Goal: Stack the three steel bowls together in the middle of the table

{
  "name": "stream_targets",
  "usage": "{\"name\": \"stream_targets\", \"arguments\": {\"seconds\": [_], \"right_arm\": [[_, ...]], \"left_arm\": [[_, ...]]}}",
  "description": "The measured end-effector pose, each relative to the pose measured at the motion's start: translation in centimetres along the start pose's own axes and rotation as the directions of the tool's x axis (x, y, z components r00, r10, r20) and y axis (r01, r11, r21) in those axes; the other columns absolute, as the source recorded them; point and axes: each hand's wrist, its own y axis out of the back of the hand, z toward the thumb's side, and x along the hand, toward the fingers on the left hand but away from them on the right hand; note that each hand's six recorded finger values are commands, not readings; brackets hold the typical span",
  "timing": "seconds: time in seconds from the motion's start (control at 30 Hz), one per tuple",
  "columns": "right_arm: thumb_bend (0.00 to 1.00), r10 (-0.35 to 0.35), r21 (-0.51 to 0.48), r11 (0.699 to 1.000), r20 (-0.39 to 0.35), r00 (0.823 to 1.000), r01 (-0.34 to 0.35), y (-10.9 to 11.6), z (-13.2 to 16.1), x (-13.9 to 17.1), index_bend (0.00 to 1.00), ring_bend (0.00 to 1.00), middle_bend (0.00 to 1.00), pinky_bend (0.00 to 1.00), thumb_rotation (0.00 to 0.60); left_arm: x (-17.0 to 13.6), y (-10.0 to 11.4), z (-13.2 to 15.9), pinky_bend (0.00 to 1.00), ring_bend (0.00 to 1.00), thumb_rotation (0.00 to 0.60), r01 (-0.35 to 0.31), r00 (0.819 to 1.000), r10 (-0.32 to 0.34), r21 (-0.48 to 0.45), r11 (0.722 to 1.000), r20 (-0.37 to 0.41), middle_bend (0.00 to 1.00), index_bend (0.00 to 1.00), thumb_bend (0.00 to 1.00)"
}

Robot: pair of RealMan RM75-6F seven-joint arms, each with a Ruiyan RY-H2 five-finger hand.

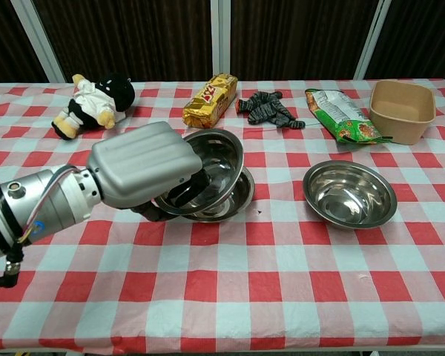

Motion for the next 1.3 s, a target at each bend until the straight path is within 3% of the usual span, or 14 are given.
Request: {"name": "stream_targets", "arguments": {"seconds": [0.3,0.57,0.73,0.9,1.03,1.1,1.17,1.3], "right_arm": [[0.03,0.004,0.001,1.000,0.011,1.000,-0.004,-0.1,-0.6,-0.1,0.03,0.00,0.06,0.03,0.600],[0.03,0.001,0.001,1.000,0.006,1.000,-0.001,0.0,-0.4,-0.1,0.03,0.00,0.06,0.03,0.600],[0.03,0.020,0.009,1.000,-0.005,1.000,-0.020,-0.4,-0.2,0.1,0.03,0.00,0.06,0.03,0.600],[0.05,0.081,0.041,0.996,-0.034,0.996,-0.080,-2.0,0.5,0.7,0.03,0.00,0.10,0.03,0.600],[0.05,0.153,0.097,0.985,-0.072,0.986,-0.146,-4.0,1.4,1.2,0.03,0.00,0.12,0.05,0.600],[0.05,0.177,0.123,0.979,-0.097,0.979,-0.165,-4.7,2.1,1.3,0.03,0.02,0.14,0.09,0.600],[0.06,0.198,0.155,0.972,-0.135,0.971,-0.176,-5.4,3.2,1.3,0.07,0.09,0.18,0.18,0.600],[0.09,0.231,0.221,0.958,-0.216,0.949,-0.183,-6.8,5.7,1.1,0.24,0.36,0.32,0.41,0.600]], "left_arm": [[0.4,0.0,-0.8,0.94,0.93,0.600,-0.001,1.000,0.000,-0.021,1.000,-0.012,0.59,0.40,0.15],[-1.0,0.7,-2.6,0.93,0.92,0.600,0.009,0.999,-0.008,0.022,1.000,-0.035,0.57,0.39,0.13],[-3.5,1.1,-5.1,0.92,0.90,0.600,0.070,0.990,-0.066,0.033,0.997,-0.122,0.56,0.39,0.13],[-8.1,1.4,-9.8,0.91,0.89,0.600,0.119,0.942,-0.109,0.012,0.993,-0.317,0.52,0.39,0.13],[-10.9,2.1,-12.9,0.87,0.79,0.600,0.053,0.885,-0.042,0.011,0.999,-0.465,0.47,0.39,0.13],[-12.6,2.4,-14.6,0.82,0.71,0.600,-0.002,0.843,0.006,0.007,1.000,-0.538,0.45,0.39,0.13],[-14.1,2.7,-15.9,0.77,0.64,0.600,-0.062,0.801,0.050,0.000,0.998,-0.596,0.44,0.39,0.13],[-16.6,2.7,-17.3,0.61,0.50,0.600,-0.156,0.739,0.100,-0.025,0.987,-0.666,0.40,0.38,0.12]]}}
